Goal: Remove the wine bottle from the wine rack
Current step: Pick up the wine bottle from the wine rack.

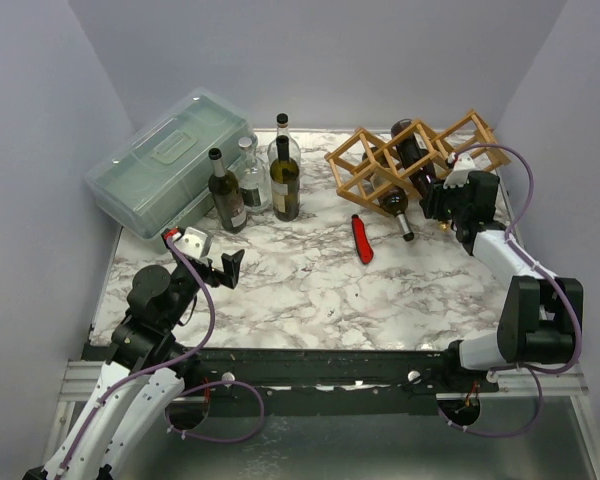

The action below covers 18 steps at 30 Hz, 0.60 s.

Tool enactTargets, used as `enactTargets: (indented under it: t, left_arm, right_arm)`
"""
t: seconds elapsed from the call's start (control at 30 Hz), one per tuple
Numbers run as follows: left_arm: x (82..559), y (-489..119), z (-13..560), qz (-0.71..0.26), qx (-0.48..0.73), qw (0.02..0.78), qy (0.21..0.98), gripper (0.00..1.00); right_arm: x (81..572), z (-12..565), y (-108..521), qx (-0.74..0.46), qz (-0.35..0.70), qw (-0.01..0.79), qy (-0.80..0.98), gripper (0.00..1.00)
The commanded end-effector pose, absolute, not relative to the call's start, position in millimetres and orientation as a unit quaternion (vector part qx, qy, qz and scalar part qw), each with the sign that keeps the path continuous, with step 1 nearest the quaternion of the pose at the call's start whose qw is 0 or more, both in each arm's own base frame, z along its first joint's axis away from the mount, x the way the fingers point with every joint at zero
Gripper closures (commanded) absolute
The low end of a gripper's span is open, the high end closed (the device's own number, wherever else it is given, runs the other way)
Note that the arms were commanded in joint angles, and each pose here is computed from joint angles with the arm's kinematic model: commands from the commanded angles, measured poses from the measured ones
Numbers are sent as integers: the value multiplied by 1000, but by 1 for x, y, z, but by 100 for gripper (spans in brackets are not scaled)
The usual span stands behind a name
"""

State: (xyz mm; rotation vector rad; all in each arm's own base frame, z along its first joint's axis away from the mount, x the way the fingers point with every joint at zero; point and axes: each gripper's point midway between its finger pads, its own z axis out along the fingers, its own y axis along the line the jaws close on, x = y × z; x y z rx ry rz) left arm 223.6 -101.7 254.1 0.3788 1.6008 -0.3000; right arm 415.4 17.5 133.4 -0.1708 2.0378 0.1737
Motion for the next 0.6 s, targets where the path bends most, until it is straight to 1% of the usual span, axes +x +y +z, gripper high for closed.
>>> enactTargets:
  t: [0.0, 0.1, 0.27, 0.33, 0.57]
  left_arm:
    - [223, -102, 256, -136, 171, 677, 703, 1]
    - [223, -102, 256, -136, 171, 676, 703, 1]
    - [224, -102, 256, -135, 171, 676, 704, 1]
    - [223, -103, 256, -136, 172, 676, 703, 1]
    - [223, -102, 256, -135, 172, 676, 704, 1]
  right_arm:
    - [415, 121, 18, -70, 76, 499, 861, 52]
    - [415, 121, 17, -70, 74, 499, 861, 49]
    - [415, 121, 17, -71, 73, 499, 860, 48]
    - [414, 120, 17, -72, 73, 498, 861, 45]
    - [416, 115, 17, -77, 73, 493, 864, 45]
